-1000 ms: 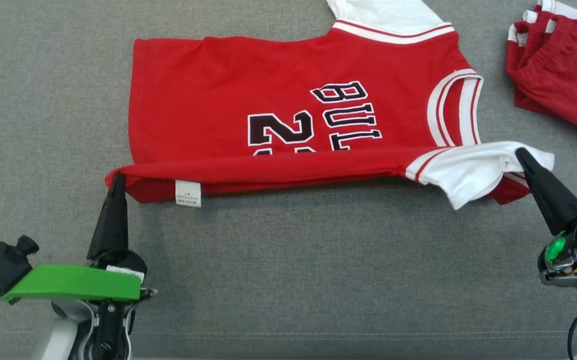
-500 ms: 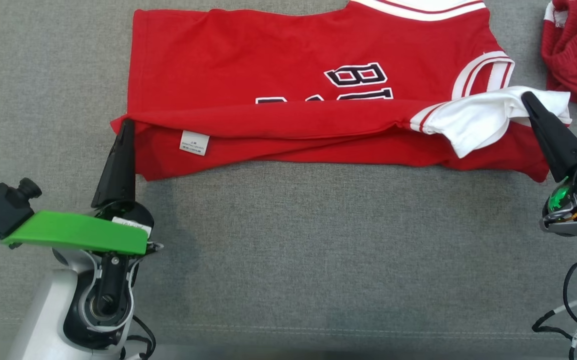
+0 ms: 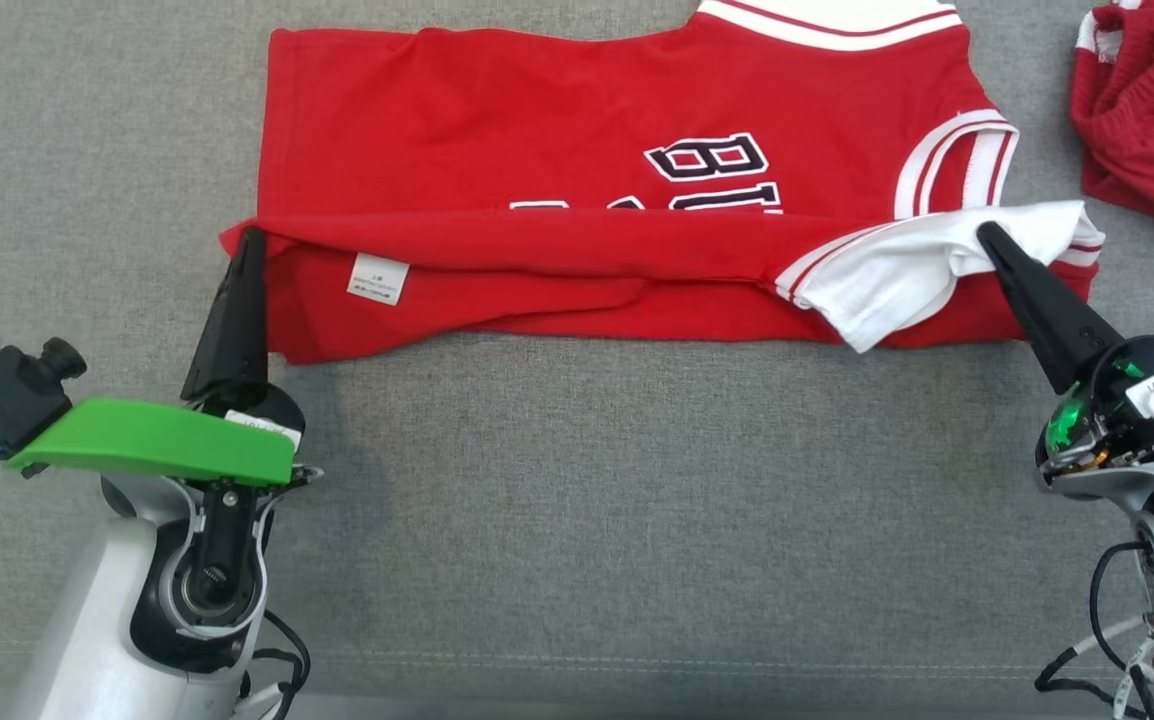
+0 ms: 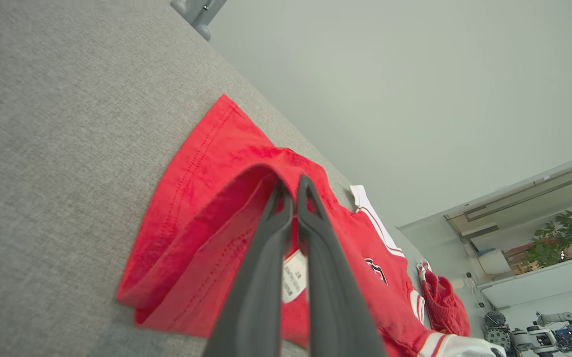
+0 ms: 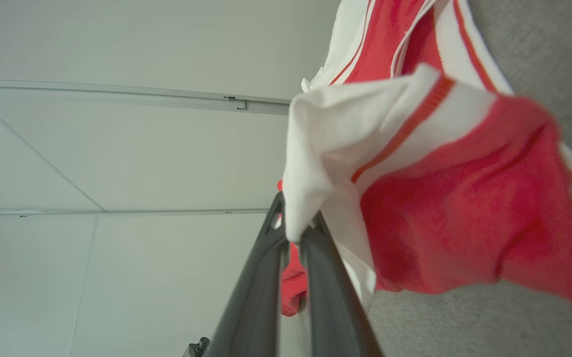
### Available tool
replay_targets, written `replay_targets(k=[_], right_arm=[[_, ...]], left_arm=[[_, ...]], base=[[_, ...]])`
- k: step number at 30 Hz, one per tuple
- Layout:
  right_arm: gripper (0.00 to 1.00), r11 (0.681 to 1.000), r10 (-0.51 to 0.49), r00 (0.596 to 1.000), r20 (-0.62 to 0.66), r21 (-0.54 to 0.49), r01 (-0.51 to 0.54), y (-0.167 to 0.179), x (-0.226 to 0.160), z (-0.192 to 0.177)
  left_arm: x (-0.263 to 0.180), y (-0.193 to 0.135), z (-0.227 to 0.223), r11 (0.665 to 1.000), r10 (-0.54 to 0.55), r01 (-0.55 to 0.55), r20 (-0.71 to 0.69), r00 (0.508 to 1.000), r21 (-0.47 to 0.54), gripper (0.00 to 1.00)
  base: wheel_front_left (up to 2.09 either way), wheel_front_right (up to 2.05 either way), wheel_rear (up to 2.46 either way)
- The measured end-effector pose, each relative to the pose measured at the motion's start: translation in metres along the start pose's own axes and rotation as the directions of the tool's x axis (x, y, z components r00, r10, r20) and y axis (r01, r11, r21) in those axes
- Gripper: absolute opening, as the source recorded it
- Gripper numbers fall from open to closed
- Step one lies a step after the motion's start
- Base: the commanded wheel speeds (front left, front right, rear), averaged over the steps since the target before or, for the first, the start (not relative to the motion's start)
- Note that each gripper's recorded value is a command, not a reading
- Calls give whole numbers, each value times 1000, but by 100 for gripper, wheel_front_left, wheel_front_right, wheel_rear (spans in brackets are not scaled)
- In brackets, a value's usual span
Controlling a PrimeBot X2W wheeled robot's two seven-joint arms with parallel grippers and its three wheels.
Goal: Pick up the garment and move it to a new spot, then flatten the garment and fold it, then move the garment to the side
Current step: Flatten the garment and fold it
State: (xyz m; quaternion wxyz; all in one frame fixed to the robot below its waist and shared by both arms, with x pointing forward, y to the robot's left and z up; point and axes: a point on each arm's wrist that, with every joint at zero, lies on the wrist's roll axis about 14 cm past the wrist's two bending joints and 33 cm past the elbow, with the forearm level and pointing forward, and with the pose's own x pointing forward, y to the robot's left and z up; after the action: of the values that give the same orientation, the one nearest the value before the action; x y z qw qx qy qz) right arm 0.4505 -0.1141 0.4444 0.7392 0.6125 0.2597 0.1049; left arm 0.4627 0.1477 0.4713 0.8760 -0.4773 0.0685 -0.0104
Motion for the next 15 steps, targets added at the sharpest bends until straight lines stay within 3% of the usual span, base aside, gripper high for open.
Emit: replay_targets(k=[15], right_arm=[[0, 981, 194, 980, -42, -10, -194, 57, -63, -36]], left_arm=[[-50, -15, 35, 1000, -31, 31, 122, 992, 2, 0]], base=[[0, 0, 0]])
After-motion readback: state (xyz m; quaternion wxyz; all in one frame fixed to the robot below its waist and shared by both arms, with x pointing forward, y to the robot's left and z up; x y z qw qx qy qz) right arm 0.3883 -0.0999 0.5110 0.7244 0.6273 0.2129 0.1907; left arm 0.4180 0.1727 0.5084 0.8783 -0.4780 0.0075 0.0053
